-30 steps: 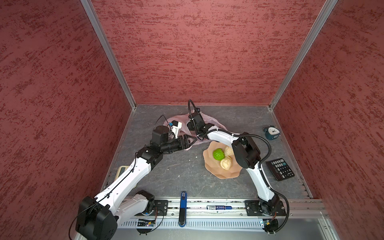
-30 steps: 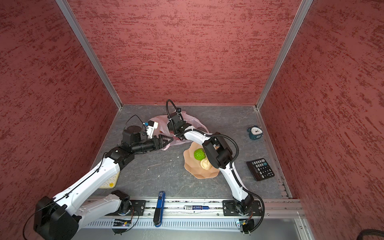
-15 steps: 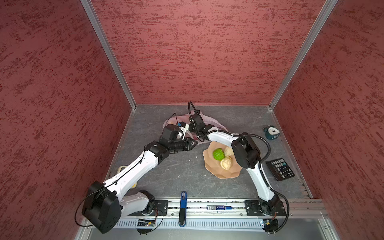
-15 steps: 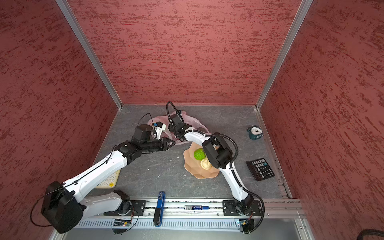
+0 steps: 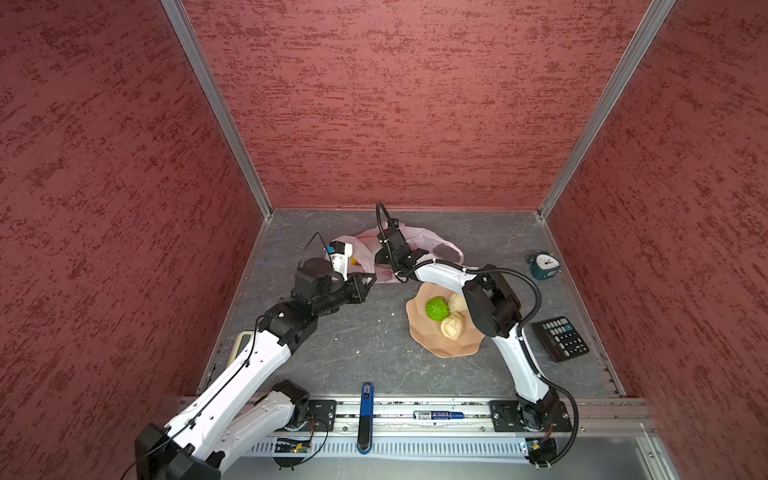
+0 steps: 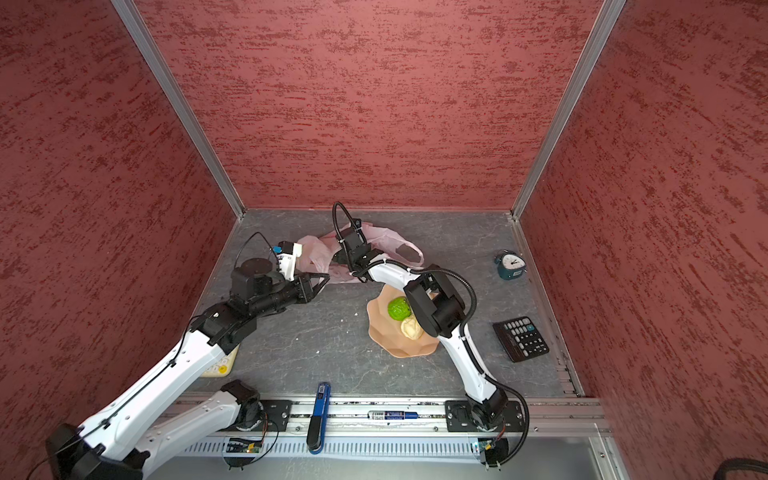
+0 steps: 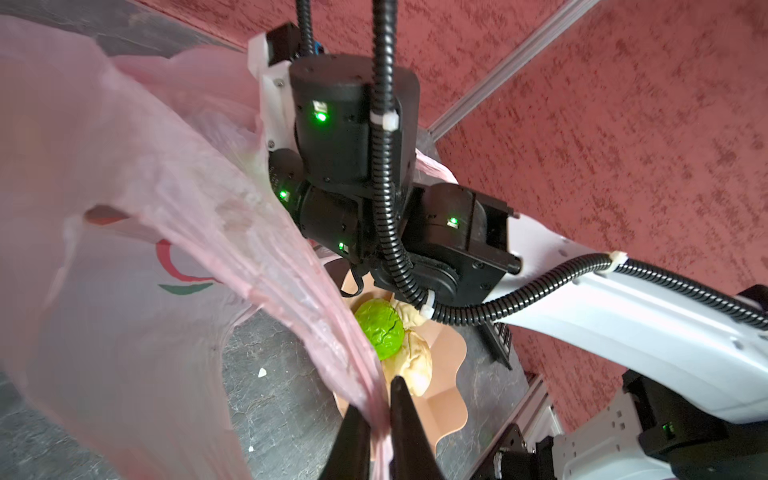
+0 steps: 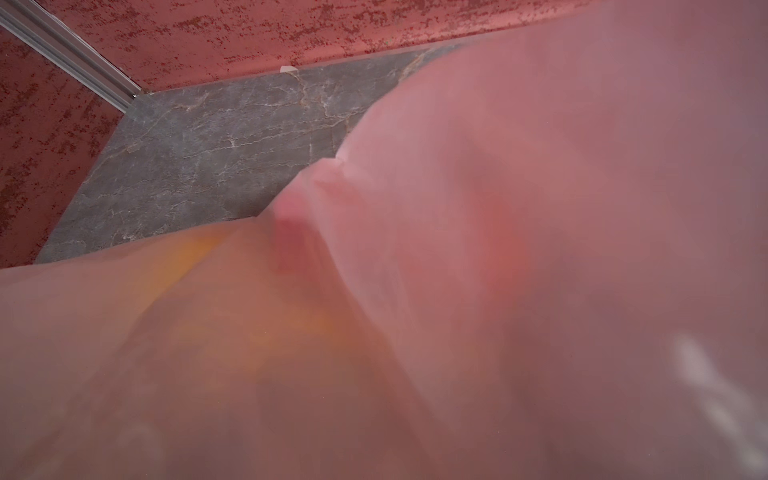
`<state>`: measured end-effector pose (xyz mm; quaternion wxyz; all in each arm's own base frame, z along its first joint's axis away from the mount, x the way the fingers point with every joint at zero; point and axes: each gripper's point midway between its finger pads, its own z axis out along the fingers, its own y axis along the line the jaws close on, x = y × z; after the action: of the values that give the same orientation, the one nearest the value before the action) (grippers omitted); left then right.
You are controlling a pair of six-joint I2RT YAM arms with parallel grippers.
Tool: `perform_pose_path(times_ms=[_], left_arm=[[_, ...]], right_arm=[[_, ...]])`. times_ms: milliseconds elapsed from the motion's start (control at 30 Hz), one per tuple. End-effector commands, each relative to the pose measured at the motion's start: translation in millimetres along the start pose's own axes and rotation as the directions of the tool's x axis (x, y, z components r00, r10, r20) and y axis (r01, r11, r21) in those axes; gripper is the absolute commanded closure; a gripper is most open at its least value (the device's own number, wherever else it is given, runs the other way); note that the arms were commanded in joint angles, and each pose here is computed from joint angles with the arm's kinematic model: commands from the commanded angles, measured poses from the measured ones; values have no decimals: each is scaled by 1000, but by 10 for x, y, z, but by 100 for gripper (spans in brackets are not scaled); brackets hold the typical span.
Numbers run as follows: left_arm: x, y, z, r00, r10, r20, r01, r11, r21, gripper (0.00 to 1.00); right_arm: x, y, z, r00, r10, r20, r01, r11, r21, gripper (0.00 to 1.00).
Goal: Take the fake fruits out of the plastic bag
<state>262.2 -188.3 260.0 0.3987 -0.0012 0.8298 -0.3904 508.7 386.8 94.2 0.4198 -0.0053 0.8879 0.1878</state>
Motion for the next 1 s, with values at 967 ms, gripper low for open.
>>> perform_pose_path(times_ms=[967], left_arm=[[343,57,-344,998,-65,-15,66,995,76,83]], right_arm=[[-413,-250,371,983,-175,49,167,977,133,13]])
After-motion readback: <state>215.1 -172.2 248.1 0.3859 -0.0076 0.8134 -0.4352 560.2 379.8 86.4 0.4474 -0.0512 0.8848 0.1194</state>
